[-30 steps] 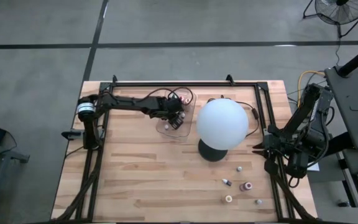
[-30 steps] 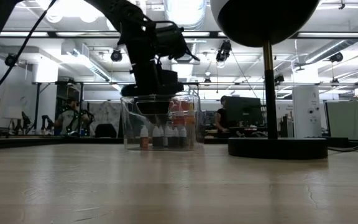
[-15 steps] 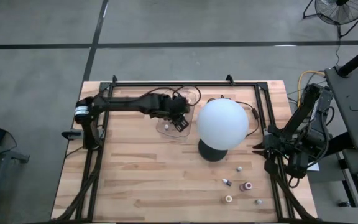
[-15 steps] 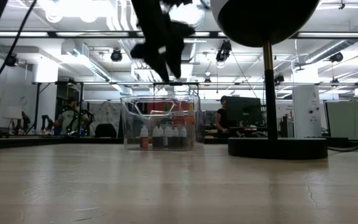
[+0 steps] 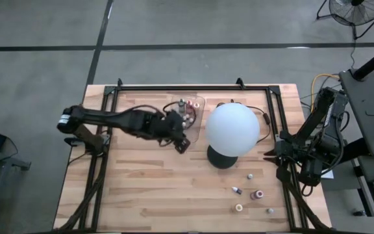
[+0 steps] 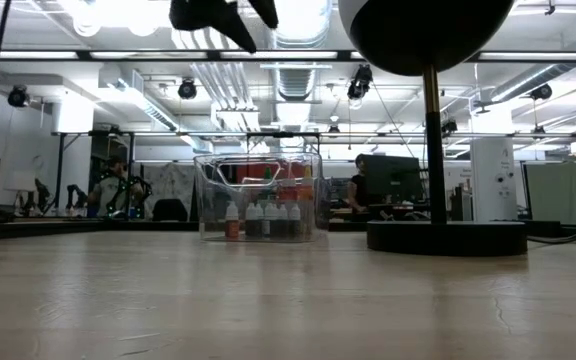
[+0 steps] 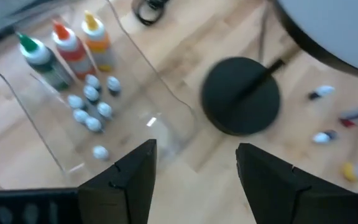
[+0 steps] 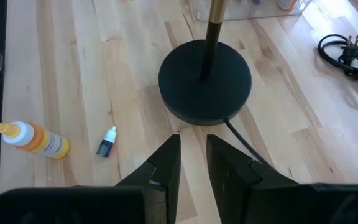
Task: Pick & Place food coloring
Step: Put the small black food coloring bottle into the transparent bin
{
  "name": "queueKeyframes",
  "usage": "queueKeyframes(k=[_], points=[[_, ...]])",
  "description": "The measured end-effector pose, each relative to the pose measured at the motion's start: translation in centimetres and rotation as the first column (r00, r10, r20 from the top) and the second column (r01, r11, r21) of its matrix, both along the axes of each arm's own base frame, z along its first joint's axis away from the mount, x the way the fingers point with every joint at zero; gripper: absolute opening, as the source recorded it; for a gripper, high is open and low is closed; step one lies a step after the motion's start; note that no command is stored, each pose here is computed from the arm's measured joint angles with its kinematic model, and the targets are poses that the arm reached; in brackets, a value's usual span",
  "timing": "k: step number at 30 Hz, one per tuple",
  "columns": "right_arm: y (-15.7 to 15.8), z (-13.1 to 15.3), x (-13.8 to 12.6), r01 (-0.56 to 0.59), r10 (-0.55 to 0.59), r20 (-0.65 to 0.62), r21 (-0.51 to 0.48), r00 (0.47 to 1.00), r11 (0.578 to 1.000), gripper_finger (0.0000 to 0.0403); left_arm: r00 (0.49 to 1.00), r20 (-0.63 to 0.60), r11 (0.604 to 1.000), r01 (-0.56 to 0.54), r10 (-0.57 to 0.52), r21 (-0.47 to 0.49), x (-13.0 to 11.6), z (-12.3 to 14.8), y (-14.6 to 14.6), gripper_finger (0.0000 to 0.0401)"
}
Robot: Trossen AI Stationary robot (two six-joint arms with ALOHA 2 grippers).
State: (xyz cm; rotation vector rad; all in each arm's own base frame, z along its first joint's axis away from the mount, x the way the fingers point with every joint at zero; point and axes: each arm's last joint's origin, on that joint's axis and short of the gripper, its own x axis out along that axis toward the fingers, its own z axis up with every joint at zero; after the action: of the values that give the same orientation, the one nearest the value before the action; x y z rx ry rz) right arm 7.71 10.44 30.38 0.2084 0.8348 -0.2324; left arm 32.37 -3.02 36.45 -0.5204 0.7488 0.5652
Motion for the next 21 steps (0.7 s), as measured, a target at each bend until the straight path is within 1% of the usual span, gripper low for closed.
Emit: queueKeyframes(k=[4, 7, 9, 11, 15, 17, 19, 21], points=[[0.3, 0.1, 0.2, -0.028, 0.028, 0.016, 0.012, 0.999, 1.000, 0.0085, 0.999, 0.028, 0.998, 0.024, -0.023, -0.052, -0.6, 0.2, -2.5, 0.0192], [0.8, 0.1, 0.4, -0.080, 0.079, 0.019, 0.009, 0.997, 0.997, 0.0105, 0.999, 0.048, 0.994, 0.025, -0.020, -0.106, -0.8, 0.2, -4.4, 0.0192], [1.3, 0.0, 0.6, -0.138, 0.138, -0.002, -0.014, 0.990, 0.990, 0.0119, 0.998, 0.066, 0.991, 0.033, -0.025, -0.132, -1.0, 0.2, -5.6, 0.0192], [2.1, -0.3, 1.0, -0.226, 0.224, -0.035, -0.050, 0.974, 0.973, 0.0131, 0.995, 0.089, 0.988, 0.045, -0.032, -0.150, -1.1, 0.2, -6.8, 0.0192], [3.8, -1.0, 1.7, -0.410, 0.398, -0.111, -0.123, 0.910, 0.904, 0.0146, 0.984, 0.170, 0.984, 0.075, -0.047, -0.161, -1.2, -0.1, -9.1, 0.0192], [4.3, -1.4, 1.9, -0.449, 0.429, -0.148, -0.150, 0.891, 0.881, 0.0148, 0.979, 0.197, 0.982, 0.089, -0.056, -0.166, -1.2, -0.3, -10.1, 0.0192], [4.6, -2.1, 2.1, -0.464, 0.436, -0.180, -0.172, 0.882, 0.869, 0.0146, 0.974, 0.223, 0.979, 0.091, -0.048, -0.184, -1.1, -0.5, -10.9, 0.0192], [4.7, -2.9, 2.1, -0.465, 0.428, -0.210, -0.183, 0.879, 0.866, 0.0143, 0.974, 0.224, 0.977, 0.082, -0.036, -0.199, -1.2, -1.0, -11.8, 0.0192]])
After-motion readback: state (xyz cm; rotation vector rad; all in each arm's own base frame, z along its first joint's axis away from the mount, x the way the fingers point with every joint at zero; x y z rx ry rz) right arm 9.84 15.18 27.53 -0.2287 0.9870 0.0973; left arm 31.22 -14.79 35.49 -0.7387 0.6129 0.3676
